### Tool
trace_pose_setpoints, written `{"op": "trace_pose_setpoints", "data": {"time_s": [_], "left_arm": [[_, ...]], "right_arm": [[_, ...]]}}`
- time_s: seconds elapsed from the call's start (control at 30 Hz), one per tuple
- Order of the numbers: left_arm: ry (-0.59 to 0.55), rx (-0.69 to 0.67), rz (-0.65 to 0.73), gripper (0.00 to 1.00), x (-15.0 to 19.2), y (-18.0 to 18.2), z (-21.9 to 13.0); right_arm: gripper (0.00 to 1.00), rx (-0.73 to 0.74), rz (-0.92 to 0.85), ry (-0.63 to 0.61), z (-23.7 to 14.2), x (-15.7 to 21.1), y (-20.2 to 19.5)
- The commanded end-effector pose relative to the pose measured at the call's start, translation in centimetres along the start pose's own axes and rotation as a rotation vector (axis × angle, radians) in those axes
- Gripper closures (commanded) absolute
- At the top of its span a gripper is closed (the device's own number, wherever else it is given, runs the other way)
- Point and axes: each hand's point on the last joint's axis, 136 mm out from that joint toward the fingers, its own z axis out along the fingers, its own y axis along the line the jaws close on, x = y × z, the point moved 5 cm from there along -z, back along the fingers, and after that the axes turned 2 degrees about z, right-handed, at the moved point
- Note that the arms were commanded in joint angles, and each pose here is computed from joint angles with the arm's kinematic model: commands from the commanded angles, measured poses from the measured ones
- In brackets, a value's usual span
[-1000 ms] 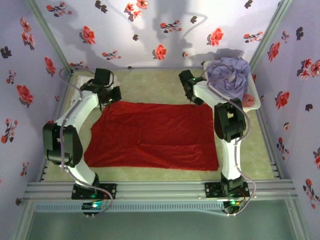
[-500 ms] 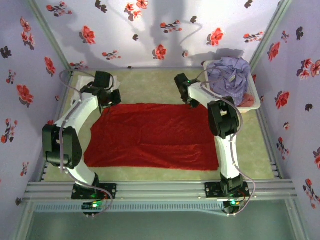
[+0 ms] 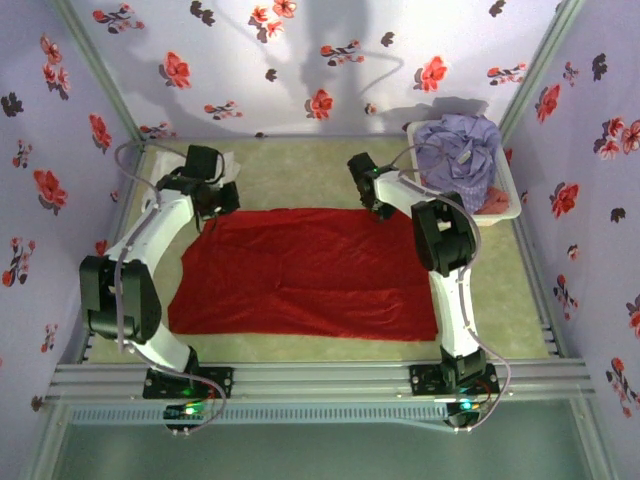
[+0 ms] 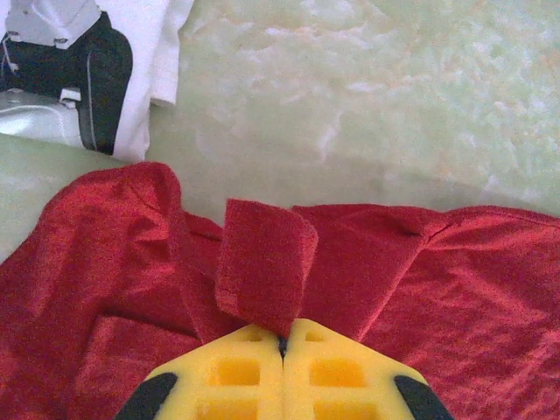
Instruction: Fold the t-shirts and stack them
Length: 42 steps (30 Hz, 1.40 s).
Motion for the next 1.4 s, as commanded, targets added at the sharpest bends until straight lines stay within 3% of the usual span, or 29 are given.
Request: {"op": "trace_pose_setpoints", "data": {"time_s": [0.0,0.2,0.73,1.0,1.37], "left_arm": [[-0.003,-0.001,0.016,1.00,0.4,0.6,-1.3],[-0.016,-0.009,0.011,1.00,0.4,1.3,-2.3],[-0.049,-0.023,-0.002,1.00,0.6,2.7,-5.0],[-0.051,-0.034,-0.023,1.00,2.3,3.8,-6.4],[-0.020,-0.052,-0.056,1.00,6.2,5.7,-7.6]], "right_arm": [[0.81,0.063,0.016,0.053,1.6,2.0,-1.9],[1.00,0.054,0.034,0.001,0.0,0.9,-2.5],[1.00,-0.001,0.070,-0.107,-6.2,-0.9,-4.8],[1.00,-0.006,0.096,-0.111,-8.5,0.8,-7.9],[1.00,-0.002,0.101,-0.042,-10.7,5.8,-12.6]]}}
